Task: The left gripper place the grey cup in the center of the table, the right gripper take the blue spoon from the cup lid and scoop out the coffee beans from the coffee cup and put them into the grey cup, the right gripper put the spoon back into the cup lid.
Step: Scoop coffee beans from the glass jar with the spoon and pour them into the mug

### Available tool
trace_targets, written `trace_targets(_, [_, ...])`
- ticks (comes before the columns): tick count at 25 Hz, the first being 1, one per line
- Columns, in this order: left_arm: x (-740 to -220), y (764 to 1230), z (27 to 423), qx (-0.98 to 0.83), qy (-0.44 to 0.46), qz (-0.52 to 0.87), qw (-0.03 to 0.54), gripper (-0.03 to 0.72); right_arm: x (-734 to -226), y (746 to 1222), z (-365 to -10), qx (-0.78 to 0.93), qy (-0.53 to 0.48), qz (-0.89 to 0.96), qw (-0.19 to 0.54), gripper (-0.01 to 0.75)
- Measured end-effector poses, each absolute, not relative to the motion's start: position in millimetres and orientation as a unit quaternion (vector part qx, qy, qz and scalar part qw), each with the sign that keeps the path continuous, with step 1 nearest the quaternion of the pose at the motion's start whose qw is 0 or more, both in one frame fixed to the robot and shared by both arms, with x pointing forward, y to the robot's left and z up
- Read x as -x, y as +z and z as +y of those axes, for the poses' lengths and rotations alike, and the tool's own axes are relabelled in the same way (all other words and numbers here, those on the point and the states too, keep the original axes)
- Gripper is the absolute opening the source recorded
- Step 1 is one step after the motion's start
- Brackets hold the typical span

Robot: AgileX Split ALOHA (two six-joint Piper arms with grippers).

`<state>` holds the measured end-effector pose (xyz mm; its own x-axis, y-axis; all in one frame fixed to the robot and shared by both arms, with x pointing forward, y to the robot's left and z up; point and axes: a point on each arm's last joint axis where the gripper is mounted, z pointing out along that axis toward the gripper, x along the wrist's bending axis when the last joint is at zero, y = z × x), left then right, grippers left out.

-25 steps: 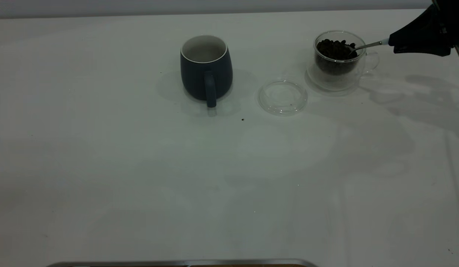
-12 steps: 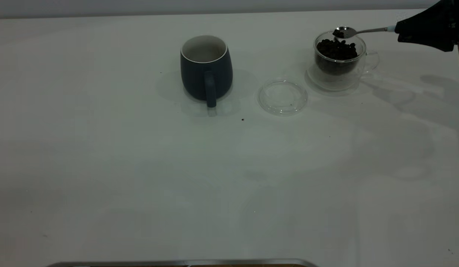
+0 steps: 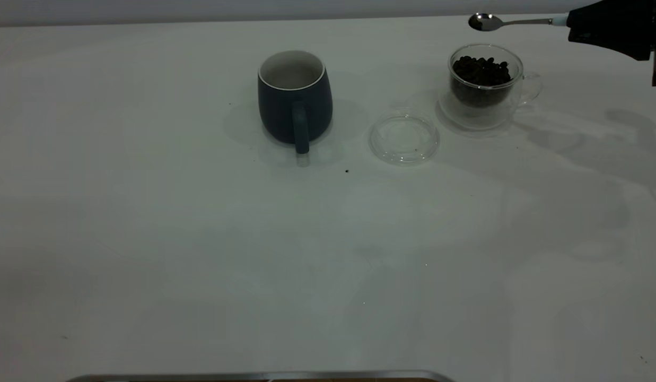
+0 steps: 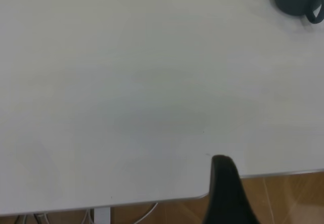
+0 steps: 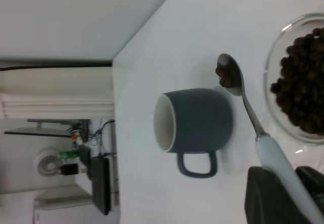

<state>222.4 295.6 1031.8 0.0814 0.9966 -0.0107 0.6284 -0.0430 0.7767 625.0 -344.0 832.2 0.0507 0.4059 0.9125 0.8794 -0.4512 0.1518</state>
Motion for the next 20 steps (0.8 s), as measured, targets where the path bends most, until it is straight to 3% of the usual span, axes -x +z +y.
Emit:
trace_targets(8, [-222, 1032, 296, -0.662, 0.288, 0.613, 0.320, 0.530, -627, 833, -331, 0.690, -0.502, -0.455, 0.255, 0.106])
trace_targets(20, [-222, 1032, 296, -0.662, 0.288, 0.613, 0.320, 0.530, -635, 840, -234, 0.651, -0.509, -0.471, 0.307, 0.105])
